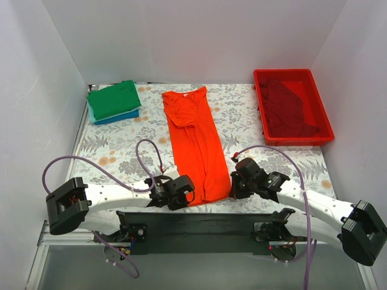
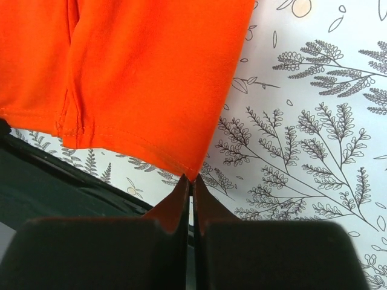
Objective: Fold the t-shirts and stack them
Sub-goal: Fold the tshirt
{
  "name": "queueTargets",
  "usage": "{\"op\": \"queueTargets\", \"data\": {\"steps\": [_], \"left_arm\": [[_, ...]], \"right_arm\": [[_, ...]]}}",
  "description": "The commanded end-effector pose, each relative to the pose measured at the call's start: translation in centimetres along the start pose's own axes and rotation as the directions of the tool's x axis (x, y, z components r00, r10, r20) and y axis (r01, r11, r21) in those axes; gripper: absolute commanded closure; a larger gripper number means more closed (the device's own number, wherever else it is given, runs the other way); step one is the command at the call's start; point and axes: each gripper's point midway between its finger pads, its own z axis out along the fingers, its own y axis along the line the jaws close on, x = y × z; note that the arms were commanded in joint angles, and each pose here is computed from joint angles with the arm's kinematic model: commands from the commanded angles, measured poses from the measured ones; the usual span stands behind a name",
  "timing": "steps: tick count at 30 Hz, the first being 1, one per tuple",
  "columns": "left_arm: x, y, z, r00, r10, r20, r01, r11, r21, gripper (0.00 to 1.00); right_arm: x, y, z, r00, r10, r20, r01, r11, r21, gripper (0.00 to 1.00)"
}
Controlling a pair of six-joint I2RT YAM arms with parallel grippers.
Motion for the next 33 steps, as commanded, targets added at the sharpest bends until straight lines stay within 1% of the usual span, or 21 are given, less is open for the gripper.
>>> {"op": "queueTargets", "data": {"steps": [1, 7, 10, 14, 15, 20, 21, 22, 23, 24, 26, 27, 31, 33], "left_arm": [[-2.3, -1.6, -1.7, 0.981, -0.163, 0.101, 0.158, 0.986, 0.053, 1.0], [-3.4, -2.0, -1.4, 0.969, -0.187, 0.158, 0.179, 0.982, 0.065, 1.0], [-4.5, -2.3, -1.6, 0.956, -0.207, 0.207, 0.191, 0.977, 0.092, 1.0], [-6.8, -2.9, -2.3, 0.93, -0.219, 0.297, 0.186, 0.973, 0.134, 1.0], [-7.2, -3.4, -2.4, 0.925, -0.228, 0.304, 0.188, 0.97, 0.155, 1.0], [-9.6, -3.4, -1.8, 0.909, -0.243, 0.339, 0.2, 0.967, 0.159, 1.0], [-10.0, -3.6, -1.7, 0.909, -0.235, 0.344, 0.185, 0.968, 0.172, 1.0], [-10.8, -3.3, -1.6, 0.902, -0.249, 0.352, 0.197, 0.964, 0.178, 1.0], [-11.2, -3.4, -1.5, 0.903, -0.233, 0.36, 0.175, 0.967, 0.185, 1.0], [-11.9, -4.1, -1.7, 0.896, -0.253, 0.364, 0.179, 0.958, 0.226, 1.0], [-13.1, -3.8, -1.4, 0.889, -0.269, 0.371, 0.19, 0.953, 0.234, 1.0], [-13.6, -4.0, -1.4, 0.888, -0.257, 0.382, 0.173, 0.955, 0.241, 1.0], [-15.8, -3.8, -1.0, 0.873, -0.266, 0.41, 0.17, 0.952, 0.255, 1.0], [-17.2, -3.6, -0.8, 0.86, -0.289, 0.42, 0.186, 0.945, 0.27, 1.0]], "right_arm": [[-2.1, 1.6, -1.3, 0.999, 0.011, 0.048, -0.009, 0.999, -0.041, 0.99], [-4.5, 2.3, -1.7, 0.994, 0.017, 0.111, -0.014, 1.0, -0.021, 0.99], [-6.1, 2.5, -1.8, 0.988, 0.022, 0.155, -0.022, 1.0, -0.002, 0.99], [-8.2, 3.2, -1.8, 0.977, 0.029, 0.212, -0.029, 1.0, -0.002, 0.99], [-8.7, 3.3, -1.7, 0.974, 0.031, 0.225, -0.032, 0.999, 0.0, 0.99], [-10.8, 4.0, -0.8, 0.967, 0.029, 0.254, -0.033, 0.999, 0.013, 0.99], [-11.2, 4.1, -0.7, 0.965, 0.025, 0.262, -0.031, 0.999, 0.02, 0.99], [-11.9, 4.4, -0.4, 0.963, 0.023, 0.269, -0.03, 0.999, 0.022, 0.99], [-12.3, 4.5, -0.2, 0.962, 0.022, 0.272, -0.031, 0.999, 0.027, 0.99], [-12.7, 4.4, 0.0, 0.96, 0.021, 0.278, -0.033, 0.999, 0.038, 0.99], [-13.7, 4.5, 0.5, 0.958, 0.022, 0.285, -0.038, 0.998, 0.052, 0.99], [-14.1, 4.3, 0.7, 0.957, 0.022, 0.29, -0.043, 0.997, 0.065, 0.99], [-16.1, 3.6, 1.8, 0.952, 0.033, 0.304, -0.065, 0.993, 0.097, 0.99], [-17.6, 3.9, 1.9, 0.946, 0.031, 0.322, -0.063, 0.994, 0.092, 0.99]]}}
